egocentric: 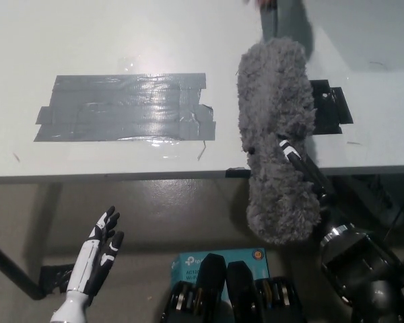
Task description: A grey duster is kept infront of the robot in the middle of the table and the robot extends its right arm to grab the duster, picks it up and hands it to a person
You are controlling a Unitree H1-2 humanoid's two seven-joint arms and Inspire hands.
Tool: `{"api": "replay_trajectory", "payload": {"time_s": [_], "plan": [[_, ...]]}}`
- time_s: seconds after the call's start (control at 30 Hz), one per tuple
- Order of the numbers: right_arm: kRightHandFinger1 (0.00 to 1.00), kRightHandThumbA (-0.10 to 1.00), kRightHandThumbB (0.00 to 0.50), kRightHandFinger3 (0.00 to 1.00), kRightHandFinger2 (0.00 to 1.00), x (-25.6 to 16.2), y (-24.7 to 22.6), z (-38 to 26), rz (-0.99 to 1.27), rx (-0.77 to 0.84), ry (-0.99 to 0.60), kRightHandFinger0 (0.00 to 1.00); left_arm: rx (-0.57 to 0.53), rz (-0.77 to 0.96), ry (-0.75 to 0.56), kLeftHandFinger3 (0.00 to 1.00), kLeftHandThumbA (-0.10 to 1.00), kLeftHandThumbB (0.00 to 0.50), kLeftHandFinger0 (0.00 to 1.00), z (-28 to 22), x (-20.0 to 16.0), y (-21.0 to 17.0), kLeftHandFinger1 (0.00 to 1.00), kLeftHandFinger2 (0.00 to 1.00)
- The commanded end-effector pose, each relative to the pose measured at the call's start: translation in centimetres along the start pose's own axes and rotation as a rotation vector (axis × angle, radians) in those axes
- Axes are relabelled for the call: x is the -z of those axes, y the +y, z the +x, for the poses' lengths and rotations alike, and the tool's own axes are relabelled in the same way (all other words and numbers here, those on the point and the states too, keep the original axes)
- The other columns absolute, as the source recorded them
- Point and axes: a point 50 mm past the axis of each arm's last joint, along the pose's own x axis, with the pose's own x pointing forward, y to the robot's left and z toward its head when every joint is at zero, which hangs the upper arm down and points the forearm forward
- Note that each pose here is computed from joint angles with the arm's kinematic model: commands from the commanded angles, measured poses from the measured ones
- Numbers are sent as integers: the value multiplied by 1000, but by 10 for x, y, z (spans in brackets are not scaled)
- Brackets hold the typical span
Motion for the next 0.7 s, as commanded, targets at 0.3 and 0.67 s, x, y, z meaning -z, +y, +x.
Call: {"api": "replay_trajectory", "payload": {"time_s": [0.3,0.67], "plan": [[411,-100,78,1000,800,-2,56,7,180,-181,88,0,-13,56,-83,1000,920,232,1000,14,-17,14,1000,1000],[1000,602,231,1000,1000,-1,53,2,58,-292,125,962,-14,61,-88,1000,917,234,1000,16,-17,14,1000,1000]]}}
